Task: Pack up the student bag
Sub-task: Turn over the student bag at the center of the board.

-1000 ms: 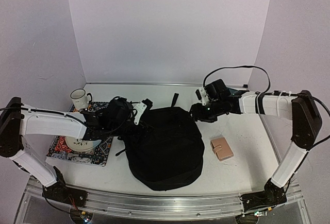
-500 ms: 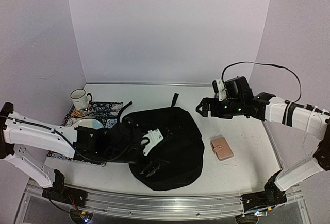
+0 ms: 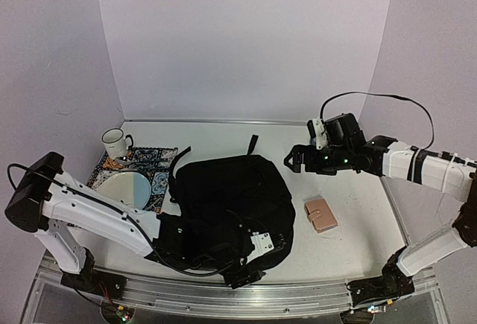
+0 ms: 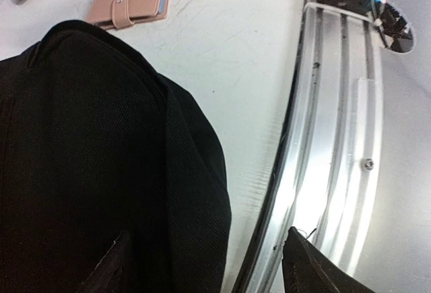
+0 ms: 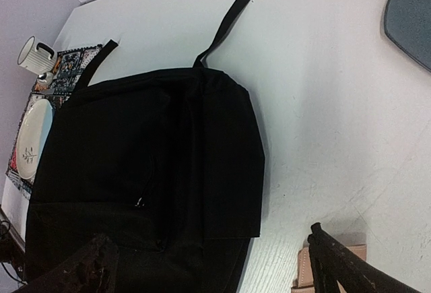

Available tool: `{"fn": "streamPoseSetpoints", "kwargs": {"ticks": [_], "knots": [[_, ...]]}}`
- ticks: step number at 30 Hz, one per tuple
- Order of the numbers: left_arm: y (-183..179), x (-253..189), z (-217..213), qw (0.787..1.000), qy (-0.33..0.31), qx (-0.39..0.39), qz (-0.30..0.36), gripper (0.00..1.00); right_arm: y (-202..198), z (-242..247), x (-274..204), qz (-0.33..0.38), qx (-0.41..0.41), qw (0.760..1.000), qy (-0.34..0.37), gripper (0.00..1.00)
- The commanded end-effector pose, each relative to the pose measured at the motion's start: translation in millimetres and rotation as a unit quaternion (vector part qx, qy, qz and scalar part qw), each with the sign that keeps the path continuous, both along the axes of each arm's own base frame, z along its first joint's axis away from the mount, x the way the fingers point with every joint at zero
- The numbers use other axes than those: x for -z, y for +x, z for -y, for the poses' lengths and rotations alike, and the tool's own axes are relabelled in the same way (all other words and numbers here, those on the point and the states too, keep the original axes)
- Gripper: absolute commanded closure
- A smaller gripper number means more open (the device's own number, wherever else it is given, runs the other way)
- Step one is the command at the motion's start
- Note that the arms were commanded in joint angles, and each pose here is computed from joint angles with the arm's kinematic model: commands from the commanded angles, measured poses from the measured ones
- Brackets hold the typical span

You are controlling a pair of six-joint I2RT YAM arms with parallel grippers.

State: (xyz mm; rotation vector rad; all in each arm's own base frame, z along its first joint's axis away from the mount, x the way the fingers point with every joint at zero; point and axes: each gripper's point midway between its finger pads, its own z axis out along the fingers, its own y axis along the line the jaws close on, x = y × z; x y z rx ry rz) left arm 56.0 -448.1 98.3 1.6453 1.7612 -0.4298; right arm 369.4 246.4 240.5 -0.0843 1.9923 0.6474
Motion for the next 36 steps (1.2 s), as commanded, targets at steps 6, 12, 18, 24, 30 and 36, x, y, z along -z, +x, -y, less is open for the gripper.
{"fn": "streamPoseSetpoints", "kwargs": {"ticks": [6,12,18,24,30,36], "knots": [[32.3,-24.8,25.6,0.995,0.011,-0.040,0.088,0.88,-10.7,5.2,-3.2,0.004,-0.002,1.000,0.006,0.02],[45.7,-84.5,27.2,0.992,-0.047,-0.065,0.102,1.00,-13.2,6.5,-3.5,0.009,-0.003,1.000,0.009,0.02],[115.5,-163.1,6.5,0.972,-0.145,-0.171,0.066,1.00,-24.9,10.6,-24.1,0.053,-0.018,0.998,0.024,0.02],[178.3,-232.9,-18.1,0.940,-0.230,-0.247,0.055,1.00,-42.1,9.9,-52.3,0.115,-0.053,0.991,0.045,0.02],[232.6,-286.3,-39.0,0.900,-0.308,-0.308,0.027,1.00,-65.1,-11.0,-67.7,0.167,-0.107,0.976,0.085,0.02],[256.9,-334.1,-43.2,0.871,-0.366,-0.327,0.024,1.00,-87.8,-62.9,-69.1,0.203,-0.169,0.957,0.122,0.02]]}}
